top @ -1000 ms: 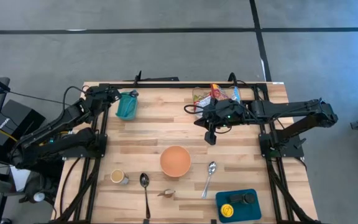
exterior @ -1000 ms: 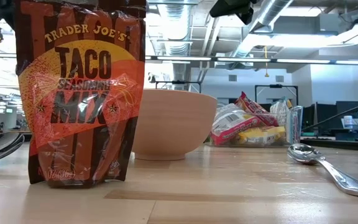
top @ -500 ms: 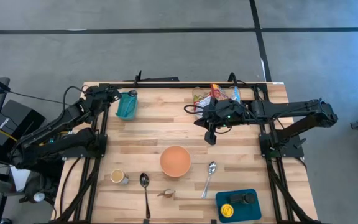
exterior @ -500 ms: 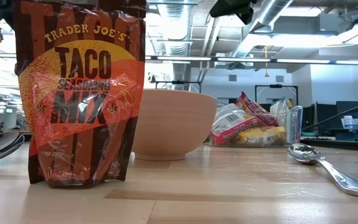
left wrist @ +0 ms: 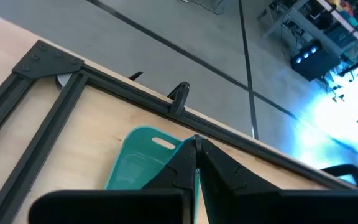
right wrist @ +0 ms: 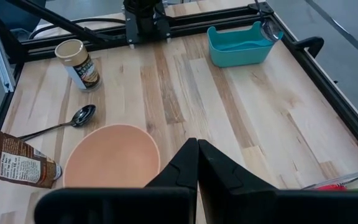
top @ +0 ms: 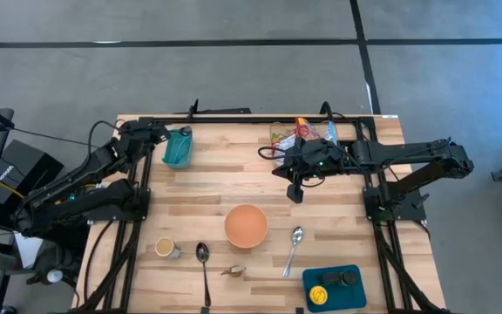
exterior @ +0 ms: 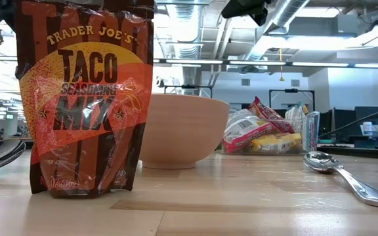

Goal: Pick & Place Food Item
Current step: Put the top black spoon into the light green bin

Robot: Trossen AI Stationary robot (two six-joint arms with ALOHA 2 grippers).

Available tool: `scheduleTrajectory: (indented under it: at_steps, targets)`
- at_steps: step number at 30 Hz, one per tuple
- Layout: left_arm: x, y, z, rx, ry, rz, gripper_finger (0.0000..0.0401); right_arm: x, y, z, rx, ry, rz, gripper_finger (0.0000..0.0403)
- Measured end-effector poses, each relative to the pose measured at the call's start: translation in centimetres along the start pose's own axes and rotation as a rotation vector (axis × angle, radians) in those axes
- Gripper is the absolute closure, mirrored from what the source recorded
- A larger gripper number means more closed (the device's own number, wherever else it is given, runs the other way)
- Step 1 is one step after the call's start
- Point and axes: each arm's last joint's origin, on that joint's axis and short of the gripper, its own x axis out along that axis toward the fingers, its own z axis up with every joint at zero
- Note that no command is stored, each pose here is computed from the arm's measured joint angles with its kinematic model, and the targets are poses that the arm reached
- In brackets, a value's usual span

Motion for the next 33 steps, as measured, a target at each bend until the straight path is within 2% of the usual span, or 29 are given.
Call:
scheduleTrajectory:
  at_steps: [4,33]
  targets:
    - [0.0,-0.02,-0.03,0.035,0.01,-0.007,0.0398,0.0,0.0,0.0,0.0,0.0,0.0,0.0403]
    - [0.01,-0.01,-0.01,0.038,0.003,-0.001,0.0395,0.0,0.0,0.0,0.001,0.0,0.0,0.0403]
